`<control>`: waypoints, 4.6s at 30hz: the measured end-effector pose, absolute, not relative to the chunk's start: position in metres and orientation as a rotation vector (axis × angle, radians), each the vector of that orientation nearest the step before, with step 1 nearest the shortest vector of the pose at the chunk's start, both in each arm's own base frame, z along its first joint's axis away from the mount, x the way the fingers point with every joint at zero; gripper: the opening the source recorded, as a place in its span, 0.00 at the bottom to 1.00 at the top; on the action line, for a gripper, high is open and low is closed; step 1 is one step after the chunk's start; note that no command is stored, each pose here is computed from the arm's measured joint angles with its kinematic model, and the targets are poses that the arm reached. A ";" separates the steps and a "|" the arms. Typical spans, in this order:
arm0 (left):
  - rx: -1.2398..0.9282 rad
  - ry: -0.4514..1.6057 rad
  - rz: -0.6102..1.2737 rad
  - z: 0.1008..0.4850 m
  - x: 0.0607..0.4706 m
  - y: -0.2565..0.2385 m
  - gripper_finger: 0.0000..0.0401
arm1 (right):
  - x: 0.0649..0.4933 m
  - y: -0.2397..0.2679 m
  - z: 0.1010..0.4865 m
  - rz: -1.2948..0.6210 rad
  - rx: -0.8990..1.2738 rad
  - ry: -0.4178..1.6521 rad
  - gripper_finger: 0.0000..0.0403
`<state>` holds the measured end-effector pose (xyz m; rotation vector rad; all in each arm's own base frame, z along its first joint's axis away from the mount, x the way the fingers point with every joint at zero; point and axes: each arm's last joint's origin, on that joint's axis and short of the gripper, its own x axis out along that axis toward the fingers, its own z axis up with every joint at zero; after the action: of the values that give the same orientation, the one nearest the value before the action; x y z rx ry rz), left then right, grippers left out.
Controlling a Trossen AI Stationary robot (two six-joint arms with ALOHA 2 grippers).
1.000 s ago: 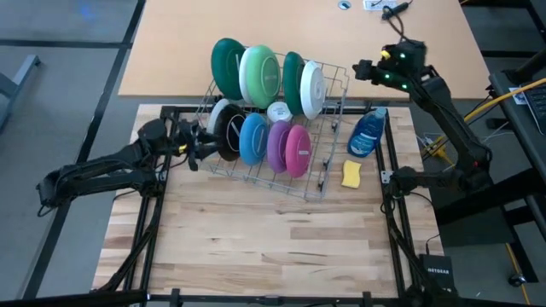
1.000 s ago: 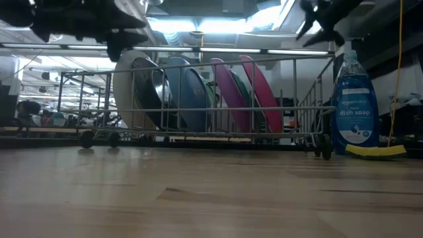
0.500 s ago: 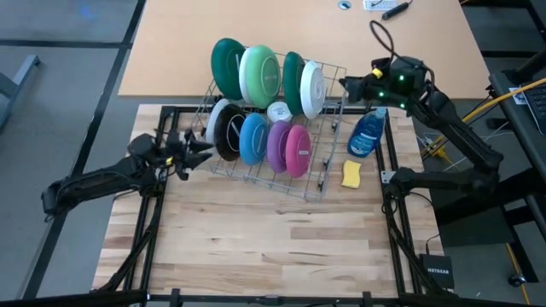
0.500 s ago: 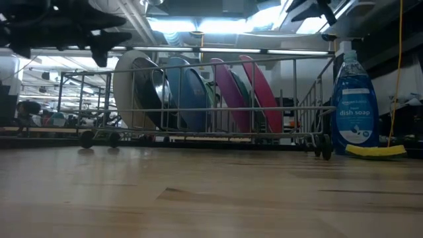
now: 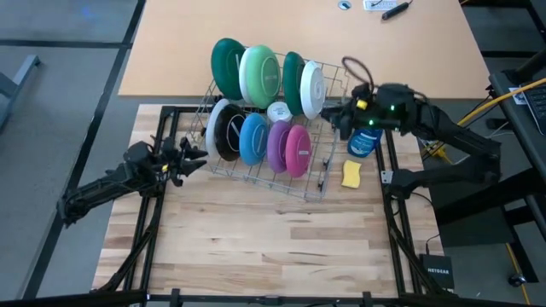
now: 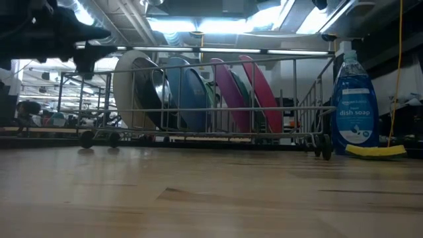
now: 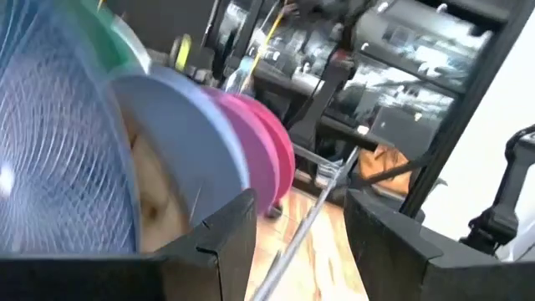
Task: Sort dishes
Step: Return to Home Position
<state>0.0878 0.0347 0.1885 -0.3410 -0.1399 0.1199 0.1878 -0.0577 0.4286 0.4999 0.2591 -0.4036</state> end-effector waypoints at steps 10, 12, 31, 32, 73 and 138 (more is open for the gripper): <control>-0.274 -0.093 0.140 0.184 0.087 0.035 0.42 | 0.205 -0.008 0.389 -0.348 0.462 0.401 0.41; -0.256 -0.085 0.142 0.183 0.087 0.035 0.42 | 0.209 0.000 0.372 -0.331 0.488 0.440 0.41; -0.275 -0.072 0.156 0.182 0.087 0.035 0.42 | 0.211 0.034 0.273 -0.400 0.562 0.564 0.41; -0.261 -0.069 0.157 0.182 0.087 0.035 0.42 | 0.210 0.034 0.270 -0.406 0.557 0.579 0.41; -0.228 -0.065 0.162 0.181 0.087 0.035 0.42 | 0.166 0.034 0.251 0.038 0.334 0.556 0.41; -0.228 -0.064 0.162 0.181 0.087 0.035 0.42 | 0.062 0.013 0.228 0.151 0.391 0.297 0.41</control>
<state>0.0873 0.0353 0.1811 -0.2277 -0.0644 0.1619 0.0621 0.0132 0.2280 0.3906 0.2966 0.1512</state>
